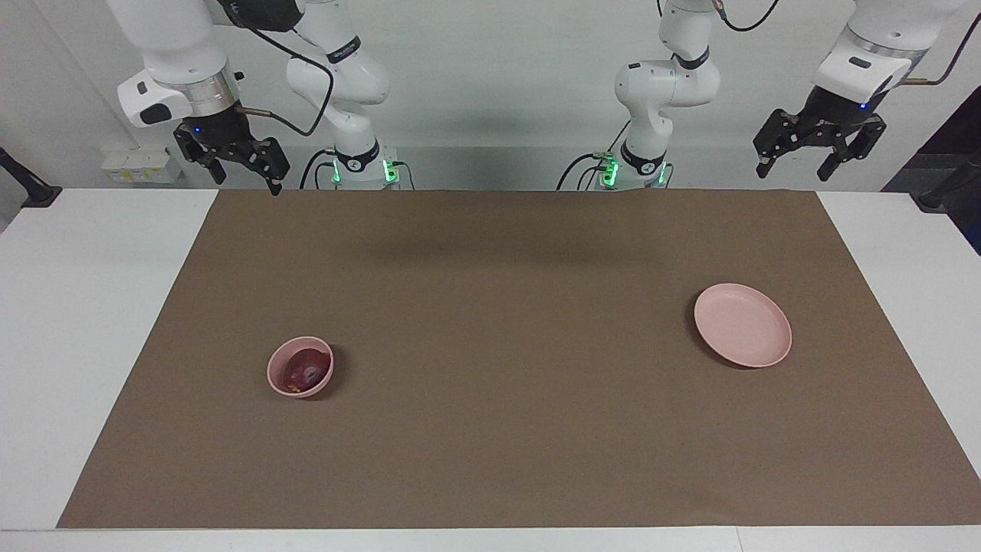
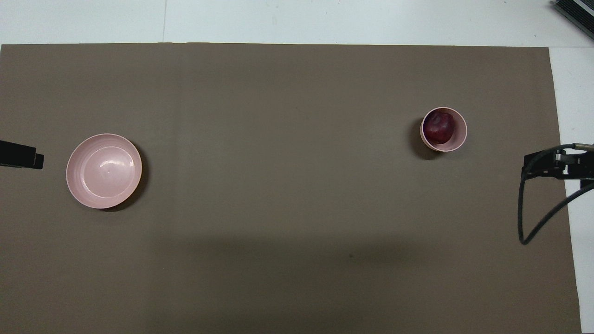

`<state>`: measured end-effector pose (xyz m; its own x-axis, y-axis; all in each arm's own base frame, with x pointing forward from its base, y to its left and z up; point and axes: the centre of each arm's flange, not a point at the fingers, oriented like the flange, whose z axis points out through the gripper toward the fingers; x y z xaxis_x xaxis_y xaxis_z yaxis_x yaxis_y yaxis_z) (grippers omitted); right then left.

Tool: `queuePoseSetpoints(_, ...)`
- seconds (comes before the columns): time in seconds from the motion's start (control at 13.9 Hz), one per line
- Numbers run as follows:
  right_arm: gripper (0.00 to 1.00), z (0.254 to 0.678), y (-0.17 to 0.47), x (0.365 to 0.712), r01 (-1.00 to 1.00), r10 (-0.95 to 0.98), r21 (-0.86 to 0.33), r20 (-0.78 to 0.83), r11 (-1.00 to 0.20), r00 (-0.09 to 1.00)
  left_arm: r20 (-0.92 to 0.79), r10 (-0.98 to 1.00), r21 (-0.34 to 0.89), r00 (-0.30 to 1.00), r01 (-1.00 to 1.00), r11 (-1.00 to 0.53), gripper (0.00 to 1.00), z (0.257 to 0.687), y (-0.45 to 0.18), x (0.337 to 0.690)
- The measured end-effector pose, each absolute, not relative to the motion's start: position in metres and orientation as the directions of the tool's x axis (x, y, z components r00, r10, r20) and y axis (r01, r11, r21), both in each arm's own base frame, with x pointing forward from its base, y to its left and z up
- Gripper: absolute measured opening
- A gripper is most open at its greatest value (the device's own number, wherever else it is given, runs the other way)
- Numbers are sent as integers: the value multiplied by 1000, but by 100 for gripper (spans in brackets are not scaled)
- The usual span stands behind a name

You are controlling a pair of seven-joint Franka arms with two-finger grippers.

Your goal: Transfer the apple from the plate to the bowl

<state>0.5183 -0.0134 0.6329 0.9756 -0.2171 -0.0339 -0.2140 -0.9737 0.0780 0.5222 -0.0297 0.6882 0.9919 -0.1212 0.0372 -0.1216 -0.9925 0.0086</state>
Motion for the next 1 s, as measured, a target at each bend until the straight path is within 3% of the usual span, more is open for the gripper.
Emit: queuePoseSetpoints(1.0,100,651,-17,512,-172,-175,55,-53,-984,983,39,-122,8,992,-123,-992,100,689,-30,522)
